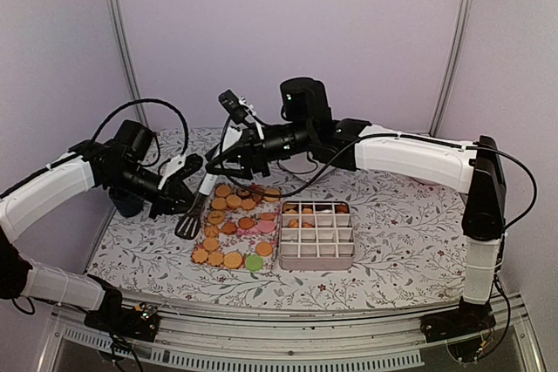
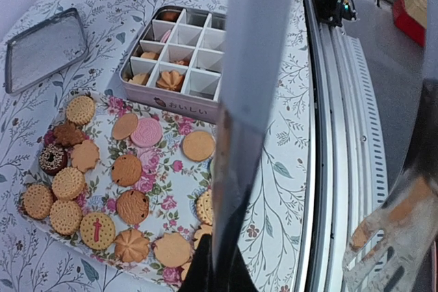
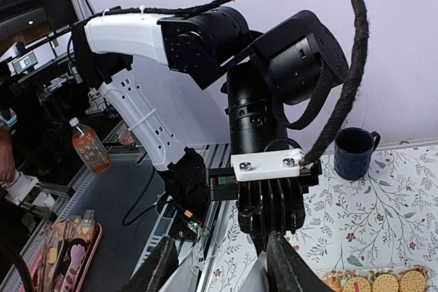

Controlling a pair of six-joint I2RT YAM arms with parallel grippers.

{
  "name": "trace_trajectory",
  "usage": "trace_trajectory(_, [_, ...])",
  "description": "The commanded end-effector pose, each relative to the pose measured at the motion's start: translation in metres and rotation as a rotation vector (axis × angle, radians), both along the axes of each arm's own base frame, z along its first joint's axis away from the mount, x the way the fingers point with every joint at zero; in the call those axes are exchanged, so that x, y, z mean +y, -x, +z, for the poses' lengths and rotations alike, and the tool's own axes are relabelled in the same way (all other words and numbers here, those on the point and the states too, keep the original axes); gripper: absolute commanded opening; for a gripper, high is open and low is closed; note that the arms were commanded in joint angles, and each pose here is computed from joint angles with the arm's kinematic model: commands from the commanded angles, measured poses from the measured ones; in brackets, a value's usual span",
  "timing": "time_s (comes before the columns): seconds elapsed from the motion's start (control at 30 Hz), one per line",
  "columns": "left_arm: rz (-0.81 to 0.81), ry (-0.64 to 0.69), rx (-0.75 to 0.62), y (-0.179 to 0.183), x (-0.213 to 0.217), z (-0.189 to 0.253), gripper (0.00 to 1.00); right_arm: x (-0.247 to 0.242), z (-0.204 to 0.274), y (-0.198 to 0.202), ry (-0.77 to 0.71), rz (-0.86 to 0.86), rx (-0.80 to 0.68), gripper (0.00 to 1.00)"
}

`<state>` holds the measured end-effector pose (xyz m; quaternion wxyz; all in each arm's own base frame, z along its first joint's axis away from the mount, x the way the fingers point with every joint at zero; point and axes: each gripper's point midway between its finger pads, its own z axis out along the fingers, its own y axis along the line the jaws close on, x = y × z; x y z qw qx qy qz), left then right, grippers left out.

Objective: Pack the cookies
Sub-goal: Pass from the left arm to the right

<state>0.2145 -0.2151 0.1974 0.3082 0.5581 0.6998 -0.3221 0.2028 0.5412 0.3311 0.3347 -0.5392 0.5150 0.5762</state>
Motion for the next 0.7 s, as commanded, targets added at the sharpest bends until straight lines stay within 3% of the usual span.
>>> trace_trajectory(0.0, [-0.019,0.027,-0.034,-0.003,-0.006,0.015,0.0,0.009,-0.022,0.014,0.073,0.035,0.007,0.43])
trace_trajectory(0.23, [0.004,0.006,-0.043,-0.007,-0.004,0.012,0.01,0.005,-0.023,0.003,0.094,-0.033,-0.029,0.42])
trace_trajectory(0.37, [0.093,-0.051,-0.076,-0.024,0.004,0.004,0.31,0.001,-0.021,-0.013,0.099,-0.102,-0.032,0.43])
trace_trajectory(0.53, [0.21,-0.114,-0.114,-0.043,0.025,-0.005,0.48,-0.01,-0.02,-0.027,0.106,-0.182,-0.017,0.43])
trace_trajectory(0.67, [0.318,-0.123,-0.103,-0.061,0.048,-0.008,0.5,-0.021,-0.025,-0.043,0.12,-0.256,-0.017,0.43])
